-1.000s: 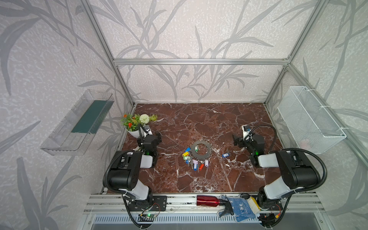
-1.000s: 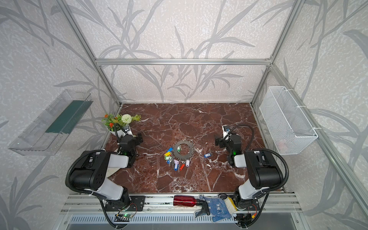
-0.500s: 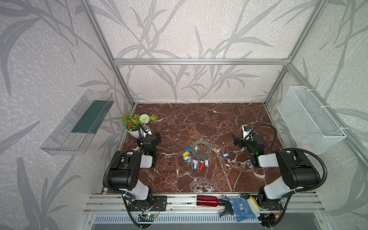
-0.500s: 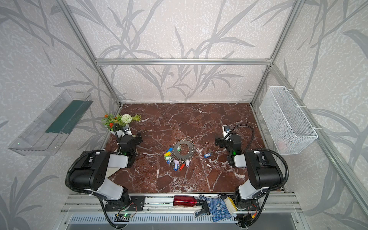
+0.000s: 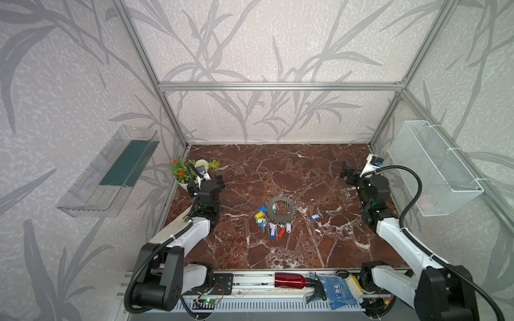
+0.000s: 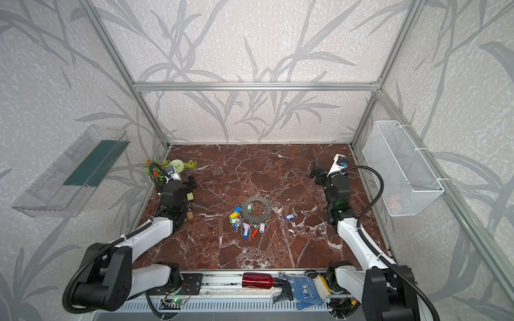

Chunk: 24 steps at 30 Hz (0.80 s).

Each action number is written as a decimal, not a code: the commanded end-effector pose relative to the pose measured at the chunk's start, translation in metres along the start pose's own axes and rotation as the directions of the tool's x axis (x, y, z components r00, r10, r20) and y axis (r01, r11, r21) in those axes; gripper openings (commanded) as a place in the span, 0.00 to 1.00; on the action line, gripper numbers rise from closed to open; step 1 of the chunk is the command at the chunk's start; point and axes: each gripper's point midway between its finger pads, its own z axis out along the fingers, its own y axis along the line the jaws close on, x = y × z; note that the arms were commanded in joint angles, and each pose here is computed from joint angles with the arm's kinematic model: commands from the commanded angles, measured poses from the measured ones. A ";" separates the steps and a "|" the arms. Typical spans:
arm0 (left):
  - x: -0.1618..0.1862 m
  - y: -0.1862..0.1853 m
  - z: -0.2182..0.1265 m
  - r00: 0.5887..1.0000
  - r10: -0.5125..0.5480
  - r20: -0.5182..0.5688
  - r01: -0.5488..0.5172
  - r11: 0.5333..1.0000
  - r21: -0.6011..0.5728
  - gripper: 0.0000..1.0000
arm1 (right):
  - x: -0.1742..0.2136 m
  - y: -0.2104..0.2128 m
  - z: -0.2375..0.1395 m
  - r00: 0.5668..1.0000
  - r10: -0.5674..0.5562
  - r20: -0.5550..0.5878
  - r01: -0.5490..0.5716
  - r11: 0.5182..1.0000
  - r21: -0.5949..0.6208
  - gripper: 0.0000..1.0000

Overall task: Put the keys on the keyring
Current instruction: 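Reach the left gripper to the plate's far edge while the right reaches its near edge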

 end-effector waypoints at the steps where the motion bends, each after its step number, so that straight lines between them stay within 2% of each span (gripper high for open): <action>1: 0.035 -0.001 -0.007 0.950 -0.191 -0.248 0.184 0.982 -0.052 0.99 | 0.051 -0.036 0.003 0.931 0.344 -0.125 -0.333 0.938 0.101 0.99; 3: 0.053 -0.021 -0.011 0.889 -0.204 -0.409 0.214 0.977 -0.021 0.99 | 0.055 -0.042 0.010 0.880 0.456 -0.134 -0.451 0.890 0.065 0.99; 5: 0.072 -0.052 -0.024 0.798 -0.185 -0.574 0.272 0.960 0.070 0.99 | 0.057 -0.043 0.009 0.853 0.507 -0.122 -0.503 0.862 0.065 0.99; 7: 0.091 -0.086 -0.046 0.706 -0.124 -0.697 0.330 0.928 0.170 0.99 | 0.064 -0.032 0.007 0.851 0.488 -0.194 -0.482 0.873 0.079 0.99; 10: 0.106 -0.131 -0.083 0.611 0.029 -0.791 0.360 0.880 0.311 0.99 | 0.084 -0.007 -0.001 0.850 0.394 -0.350 -0.380 0.918 0.113 0.99; 13: 0.116 -0.168 -0.118 0.520 0.201 -0.830 0.351 0.836 0.423 0.90 | 0.110 0.030 -0.014 0.850 0.210 -0.484 -0.204 0.977 0.065 0.99; 15: 0.125 -0.187 -0.133 0.440 0.257 -0.860 0.375 0.818 0.436 0.75 | 0.135 0.060 -0.025 0.818 0.067 -0.571 -0.110 0.993 -0.042 0.98; 17: 0.139 -0.200 -0.141 0.352 0.277 -0.894 0.380 0.831 0.406 0.66 | 0.158 0.080 -0.035 0.773 -0.008 -0.635 -0.084 0.990 -0.116 0.92; 18: 0.145 -0.209 -0.145 0.320 0.297 -0.900 0.379 0.830 0.409 0.58 | 0.168 0.088 -0.040 0.756 -0.045 -0.653 -0.072 0.986 -0.151 0.88; 20: 0.154 -0.223 -0.149 0.284 0.330 -0.900 0.341 0.843 0.416 0.52 | 0.187 0.097 -0.048 0.736 -0.112 -0.667 -0.031 0.980 -0.198 0.84; 24: 0.165 -0.243 -0.140 0.275 0.354 -0.894 0.252 0.871 0.423 0.40 | 0.206 0.108 -0.050 0.733 -0.155 -0.663 -0.014 0.970 -0.242 0.78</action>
